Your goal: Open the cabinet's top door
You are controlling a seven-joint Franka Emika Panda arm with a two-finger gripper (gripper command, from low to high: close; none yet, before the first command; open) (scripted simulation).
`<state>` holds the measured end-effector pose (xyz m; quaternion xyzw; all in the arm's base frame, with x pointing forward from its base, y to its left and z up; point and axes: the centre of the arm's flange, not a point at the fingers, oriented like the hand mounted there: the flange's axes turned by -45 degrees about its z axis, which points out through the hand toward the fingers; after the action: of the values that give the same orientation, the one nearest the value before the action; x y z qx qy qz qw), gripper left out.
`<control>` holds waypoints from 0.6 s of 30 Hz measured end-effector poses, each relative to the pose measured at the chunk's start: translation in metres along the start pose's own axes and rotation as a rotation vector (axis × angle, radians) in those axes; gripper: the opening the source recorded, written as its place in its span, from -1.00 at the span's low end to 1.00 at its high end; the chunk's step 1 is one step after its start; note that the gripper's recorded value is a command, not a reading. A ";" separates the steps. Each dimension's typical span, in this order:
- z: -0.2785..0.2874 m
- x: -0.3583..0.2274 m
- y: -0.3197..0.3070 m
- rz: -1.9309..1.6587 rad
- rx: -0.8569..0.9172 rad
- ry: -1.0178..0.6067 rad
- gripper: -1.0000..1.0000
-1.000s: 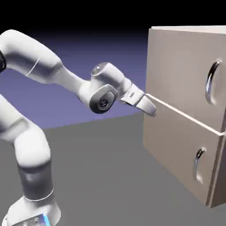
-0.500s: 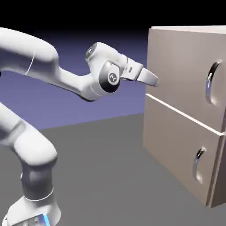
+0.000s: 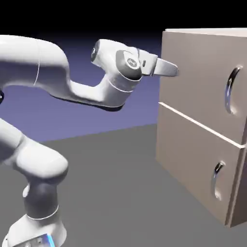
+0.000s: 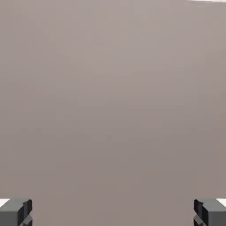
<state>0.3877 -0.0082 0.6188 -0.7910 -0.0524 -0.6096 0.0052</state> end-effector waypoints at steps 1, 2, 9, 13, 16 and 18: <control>0.000 0.001 0.004 0.002 -0.001 0.013 0.00; 0.000 0.002 0.007 0.004 -0.003 0.025 0.00; 0.006 0.001 0.036 0.021 -0.014 0.105 0.00; 0.014 -0.004 0.055 0.031 -0.021 0.145 0.00; 0.022 -0.010 0.070 0.038 -0.026 0.171 0.00; 0.028 -0.015 0.080 0.043 -0.029 0.187 0.00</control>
<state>0.4179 -0.0871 0.6015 -0.7315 -0.0259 -0.6812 0.0116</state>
